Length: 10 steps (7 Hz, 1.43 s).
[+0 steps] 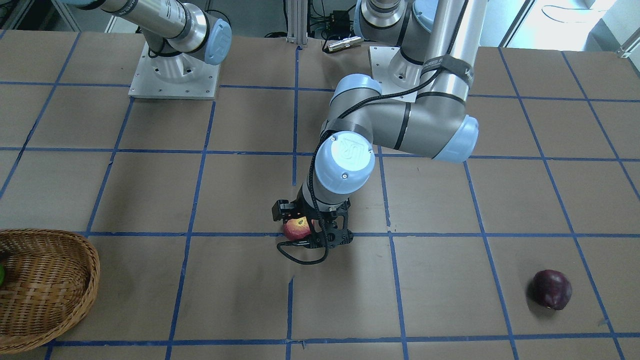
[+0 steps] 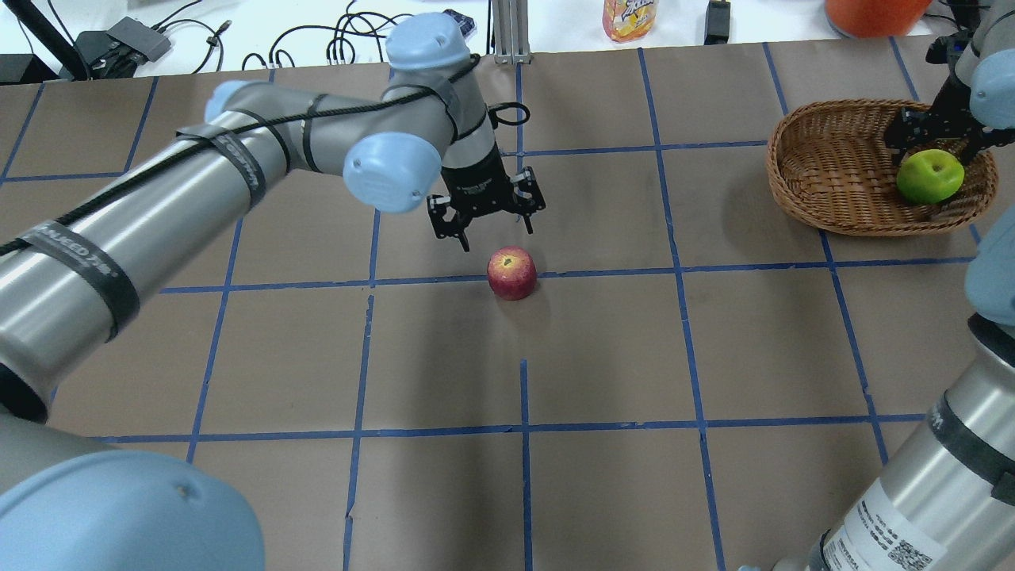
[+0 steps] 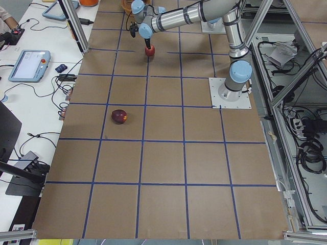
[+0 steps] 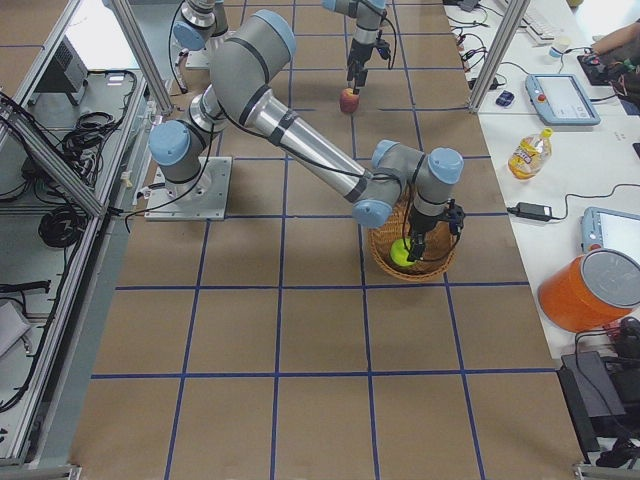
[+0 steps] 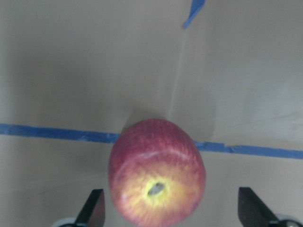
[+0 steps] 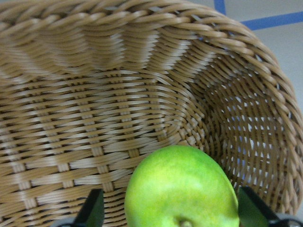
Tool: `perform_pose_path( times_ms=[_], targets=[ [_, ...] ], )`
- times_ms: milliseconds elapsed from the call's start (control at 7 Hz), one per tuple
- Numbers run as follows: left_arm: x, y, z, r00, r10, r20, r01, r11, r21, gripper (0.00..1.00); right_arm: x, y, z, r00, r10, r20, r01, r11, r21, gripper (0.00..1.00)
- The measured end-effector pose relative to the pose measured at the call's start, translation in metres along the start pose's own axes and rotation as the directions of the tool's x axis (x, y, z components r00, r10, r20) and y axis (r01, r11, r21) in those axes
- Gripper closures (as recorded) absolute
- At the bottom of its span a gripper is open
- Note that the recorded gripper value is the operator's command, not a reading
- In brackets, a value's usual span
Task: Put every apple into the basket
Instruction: 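Move the left gripper to the dark apple while the right reaches for the red apple, then grasp the red apple with the right gripper while the left grasps the dark apple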
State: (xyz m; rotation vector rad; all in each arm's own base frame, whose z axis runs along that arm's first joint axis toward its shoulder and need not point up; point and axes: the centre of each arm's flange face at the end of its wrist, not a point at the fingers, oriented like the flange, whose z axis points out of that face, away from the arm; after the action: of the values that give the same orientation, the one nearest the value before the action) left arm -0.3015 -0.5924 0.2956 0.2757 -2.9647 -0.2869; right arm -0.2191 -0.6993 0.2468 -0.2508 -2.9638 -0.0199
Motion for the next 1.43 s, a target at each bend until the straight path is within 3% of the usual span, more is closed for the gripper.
perform_pose_path(
  times_ms=[286, 429, 571, 714, 857, 1000, 1286, 1429],
  targets=[
    [-0.086, -0.02, -0.084, 0.999, 0.045, -0.006, -0.045, 0.996, -0.073, 0.0, -0.075, 0.007, -0.045, 0.998, -0.055, 0.019, 0.056, 0.998, -0.006, 0.0],
    [-0.147, -0.038, -0.109, 0.998, 0.055, -0.027, -0.057, 0.994, -0.091, 0.0, -0.119, 0.019, -0.074, 0.996, -0.083, 0.044, 0.084, 0.996, -0.02, 0.0],
    [-0.211, -0.063, -0.119, 0.997, 0.072, -0.018, -0.073, 0.995, -0.067, 0.0, -0.153, 0.032, -0.098, 0.991, -0.116, 0.07, 0.119, 0.992, -0.03, 0.0],
    [-0.263, -0.091, -0.118, 0.992, 0.109, 0.066, -0.108, 0.994, -0.01, 0.0, -0.177, 0.042, -0.113, 0.987, -0.132, 0.094, 0.137, 0.99, -0.04, 0.0],
    [-0.298, -0.115, -0.11, 0.965, 0.183, 0.188, -0.19, 0.982, 0.019, 0.0, -0.208, 0.053, -0.124, 0.985, -0.115, 0.129, 0.123, 0.991, -0.054, 0.0],
    [-0.334, -0.137, -0.099, 0.917, 0.276, 0.287, -0.291, 0.957, 0.009, 0.0, -0.253, 0.065, -0.133, 0.982, -0.069, 0.174, 0.083, 0.994, -0.069, 0.0],
    [-0.409, -0.173, -0.063, 0.844, 0.412, 0.343, -0.423, 0.905, -0.046, 0.0, -0.356, 0.101, -0.145, 0.969, 0.018, 0.247, 0.012, 0.993, -0.12, 0.0],
    [-0.426, -0.183, -0.046, 0.819, 0.461, 0.341, -0.466, 0.882, -0.073, 0.0, -0.407, 0.124, -0.146, 0.968, 0.042, 0.249, -0.006, 0.989, -0.145, 0.0]
  ],
)
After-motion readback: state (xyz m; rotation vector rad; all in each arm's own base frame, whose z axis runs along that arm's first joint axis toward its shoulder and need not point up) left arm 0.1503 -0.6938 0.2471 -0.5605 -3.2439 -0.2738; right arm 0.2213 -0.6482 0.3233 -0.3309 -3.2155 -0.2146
